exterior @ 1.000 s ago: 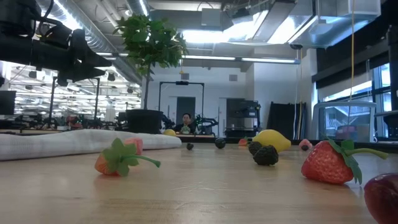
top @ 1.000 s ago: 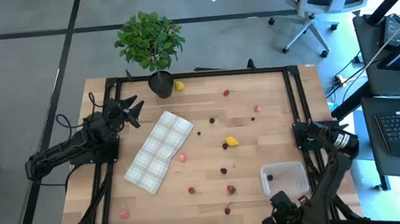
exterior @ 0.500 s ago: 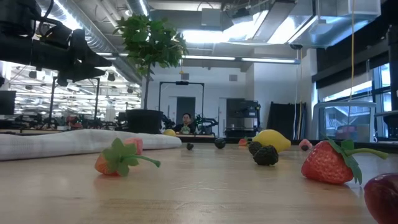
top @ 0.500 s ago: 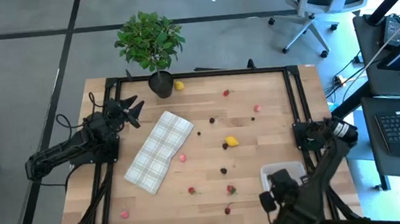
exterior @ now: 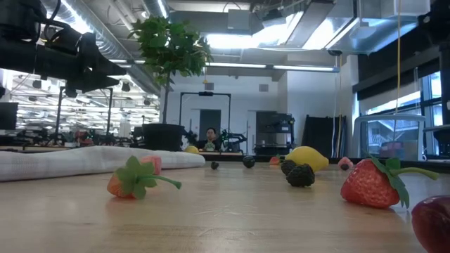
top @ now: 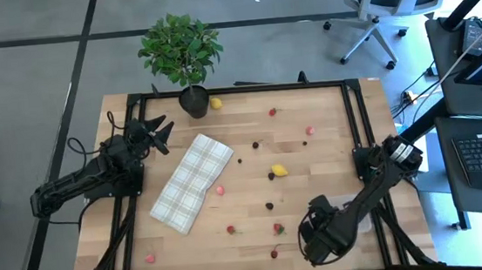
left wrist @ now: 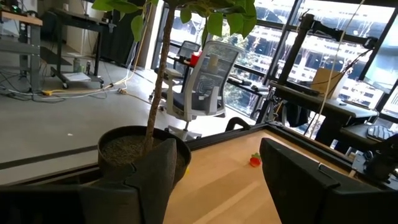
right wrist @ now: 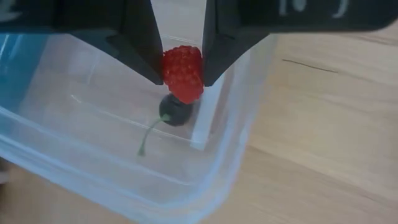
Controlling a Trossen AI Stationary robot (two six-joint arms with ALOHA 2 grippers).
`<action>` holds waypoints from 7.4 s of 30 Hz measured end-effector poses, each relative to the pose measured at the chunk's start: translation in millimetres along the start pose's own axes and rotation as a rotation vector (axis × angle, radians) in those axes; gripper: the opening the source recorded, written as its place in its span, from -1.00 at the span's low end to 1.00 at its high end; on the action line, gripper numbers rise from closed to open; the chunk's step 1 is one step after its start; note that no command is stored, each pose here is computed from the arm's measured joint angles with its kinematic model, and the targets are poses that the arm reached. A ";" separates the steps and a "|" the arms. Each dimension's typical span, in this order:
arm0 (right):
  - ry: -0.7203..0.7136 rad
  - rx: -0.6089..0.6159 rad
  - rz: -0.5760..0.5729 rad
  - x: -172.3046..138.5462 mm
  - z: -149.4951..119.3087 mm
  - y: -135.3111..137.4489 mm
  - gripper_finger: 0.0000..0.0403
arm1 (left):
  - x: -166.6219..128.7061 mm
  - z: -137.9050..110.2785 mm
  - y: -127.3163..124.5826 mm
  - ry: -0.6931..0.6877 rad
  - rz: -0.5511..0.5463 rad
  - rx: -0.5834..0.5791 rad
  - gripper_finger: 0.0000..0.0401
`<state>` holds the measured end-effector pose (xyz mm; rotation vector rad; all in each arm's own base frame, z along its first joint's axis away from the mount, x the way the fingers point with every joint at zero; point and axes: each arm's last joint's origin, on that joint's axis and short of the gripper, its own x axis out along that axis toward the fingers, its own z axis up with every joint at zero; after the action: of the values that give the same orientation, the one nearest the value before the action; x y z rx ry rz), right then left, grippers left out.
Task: Pick and placing Produce into tupperware
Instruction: Put the red raspberry into the transparent bin, then put the black berry into the transparent bin
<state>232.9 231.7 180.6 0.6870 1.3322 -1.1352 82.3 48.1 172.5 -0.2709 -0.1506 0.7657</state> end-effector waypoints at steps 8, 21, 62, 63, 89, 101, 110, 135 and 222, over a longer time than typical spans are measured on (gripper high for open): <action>0.006 -0.004 -0.004 0.1 1.1 0.4 -0.41 | 0.0 0.1 0.0 0.000 -0.001 -0.002 0.12; 0.018 -0.004 -0.044 -5.1 1.8 -2.5 -0.36 | 0.0 0.1 0.0 0.000 0.000 0.001 0.12; -0.193 -0.080 0.205 -110.5 278.8 -114.0 -0.36 | 0.0 0.1 0.0 -0.001 0.000 0.001 0.12; -0.173 -0.074 0.202 -102.6 284.1 -115.3 -0.36 | 0.0 0.1 0.0 0.000 0.000 0.001 0.12; 0.038 -0.039 0.268 74.5 293.1 -117.5 -0.36 | 0.0 0.5 0.7 -0.011 0.028 0.000 0.12; 0.038 -0.055 0.262 75.6 292.4 -117.9 -0.36 | 0.0 0.5 0.8 -0.011 0.028 0.000 0.12; 0.043 -0.057 0.266 75.6 292.1 -117.9 -0.23 | 0.0 0.4 0.8 -0.011 0.029 0.000 0.12; 0.034 0.033 0.292 80.8 287.7 -112.9 -0.05 | 0.0 0.4 0.8 -0.010 0.029 0.001 0.12; 0.096 0.064 0.263 126.5 272.4 -109.8 -0.75 | 0.0 0.5 0.8 -0.011 0.028 0.001 0.12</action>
<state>221.6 -83.6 128.5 0.9449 1.2467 -0.9449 81.6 48.7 172.8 -0.2686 -0.1569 0.7955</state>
